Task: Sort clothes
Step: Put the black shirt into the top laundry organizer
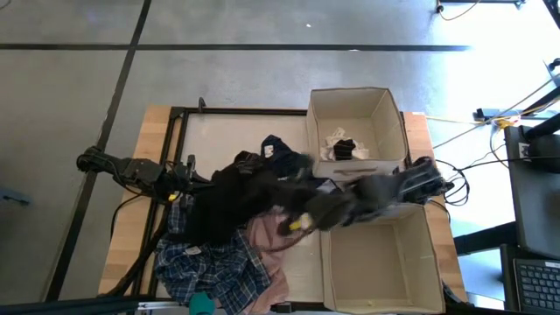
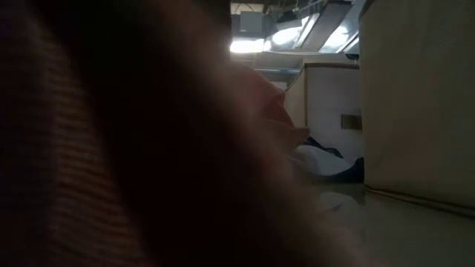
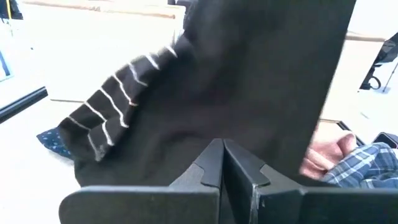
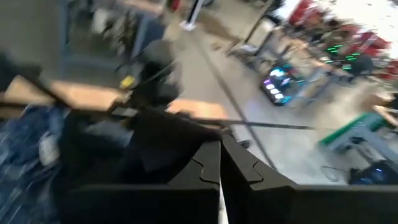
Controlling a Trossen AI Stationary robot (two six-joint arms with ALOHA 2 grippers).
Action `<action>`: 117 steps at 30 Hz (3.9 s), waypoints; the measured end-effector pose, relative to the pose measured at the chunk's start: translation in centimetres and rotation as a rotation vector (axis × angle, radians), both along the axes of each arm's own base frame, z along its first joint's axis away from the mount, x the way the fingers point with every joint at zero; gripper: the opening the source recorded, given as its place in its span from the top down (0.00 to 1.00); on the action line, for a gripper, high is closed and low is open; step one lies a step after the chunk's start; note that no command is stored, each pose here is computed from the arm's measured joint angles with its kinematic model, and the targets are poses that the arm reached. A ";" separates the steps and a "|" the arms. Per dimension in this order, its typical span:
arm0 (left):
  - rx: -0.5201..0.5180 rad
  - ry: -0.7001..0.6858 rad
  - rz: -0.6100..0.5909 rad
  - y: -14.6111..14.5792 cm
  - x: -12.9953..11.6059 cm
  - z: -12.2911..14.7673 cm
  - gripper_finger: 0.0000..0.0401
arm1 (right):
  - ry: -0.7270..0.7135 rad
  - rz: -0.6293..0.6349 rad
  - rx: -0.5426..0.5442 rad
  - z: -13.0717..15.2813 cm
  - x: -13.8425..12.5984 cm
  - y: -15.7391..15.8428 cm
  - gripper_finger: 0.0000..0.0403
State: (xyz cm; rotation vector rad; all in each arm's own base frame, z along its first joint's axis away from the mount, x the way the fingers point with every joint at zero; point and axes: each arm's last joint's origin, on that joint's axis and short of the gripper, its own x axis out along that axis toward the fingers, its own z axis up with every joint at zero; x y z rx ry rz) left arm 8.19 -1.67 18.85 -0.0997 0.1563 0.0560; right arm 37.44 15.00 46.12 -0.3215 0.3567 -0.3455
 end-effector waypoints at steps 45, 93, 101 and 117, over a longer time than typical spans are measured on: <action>-0.003 0.000 0.000 0.0 0.0 0.0 1.00 | 0.240 0.262 0.130 -24.6 18.2 -3.3 0.21; -0.015 0.006 0.002 0.0 0.0 -0.1 1.00 | 0.280 0.002 -0.109 -17.3 13.6 -1.7 0.98; -0.015 0.007 0.002 0.0 0.0 -0.1 1.00 | 0.164 -0.031 -0.084 -11.3 10.8 -2.0 0.98; -0.014 0.007 0.002 0.0 0.0 -0.1 1.00 | 0.023 -0.235 -0.169 -2.6 4.8 -4.0 0.99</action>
